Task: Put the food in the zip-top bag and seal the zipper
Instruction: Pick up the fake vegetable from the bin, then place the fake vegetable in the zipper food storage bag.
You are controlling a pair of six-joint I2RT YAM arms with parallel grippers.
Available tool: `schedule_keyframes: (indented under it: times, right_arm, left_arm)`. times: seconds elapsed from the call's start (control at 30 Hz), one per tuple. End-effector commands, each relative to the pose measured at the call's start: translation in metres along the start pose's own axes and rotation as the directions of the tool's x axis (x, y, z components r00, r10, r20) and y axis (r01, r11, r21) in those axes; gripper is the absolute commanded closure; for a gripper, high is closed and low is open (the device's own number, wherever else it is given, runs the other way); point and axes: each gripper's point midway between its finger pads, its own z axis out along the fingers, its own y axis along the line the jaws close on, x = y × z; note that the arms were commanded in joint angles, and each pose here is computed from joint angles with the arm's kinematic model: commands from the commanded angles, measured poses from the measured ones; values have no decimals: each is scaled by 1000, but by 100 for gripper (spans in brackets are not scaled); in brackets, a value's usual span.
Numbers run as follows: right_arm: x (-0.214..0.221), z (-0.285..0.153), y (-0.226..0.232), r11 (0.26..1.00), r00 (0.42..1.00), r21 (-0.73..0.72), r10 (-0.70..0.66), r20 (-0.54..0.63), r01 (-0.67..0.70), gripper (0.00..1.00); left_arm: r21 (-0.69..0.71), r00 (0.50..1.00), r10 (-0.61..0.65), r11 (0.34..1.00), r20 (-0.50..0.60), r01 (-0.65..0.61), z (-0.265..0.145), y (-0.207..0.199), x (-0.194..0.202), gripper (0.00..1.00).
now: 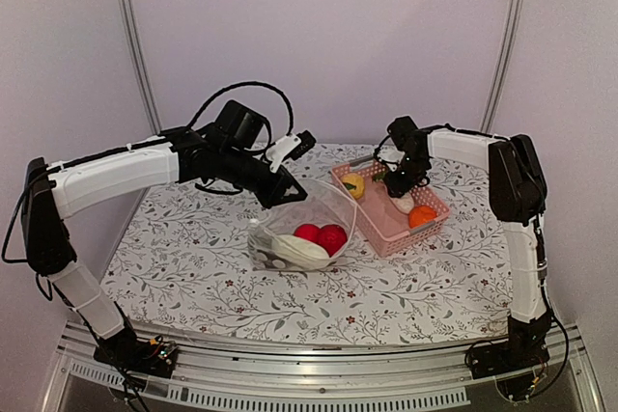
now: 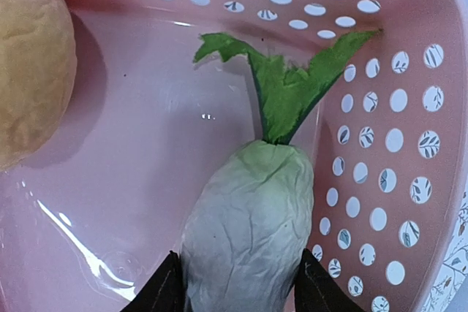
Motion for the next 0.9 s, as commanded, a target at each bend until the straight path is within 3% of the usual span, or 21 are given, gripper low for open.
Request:
schedule_keyframes:
  times: [0.0,0.3,0.53,0.7,0.87]
  right_arm:
    - [9,-4,5,999,1000,-35,5,-20,-6,59]
    - [-12,-68,2,998,993,-56,4,121,3,66]
    - [-34,-154,29,969,946,-221,-35,323,112,73]
    - [-40,-235,62,896,848,-343,-67,526,283,79]
    - [-25,-310,98,788,686,-357,-111,719,502,76]
  left_arm:
    - [18,999,5,1000,-47,-4,10,-4,14,100]
    - [16,999,6,1000,-52,-5,11,-3,15,100]
    - [9,998,5,1000,-57,-4,11,-2,17,100]
    - [-3,998,7,1000,-60,-7,12,1,17,100]
    - [0,998,5,1000,-61,-5,13,2,18,100]
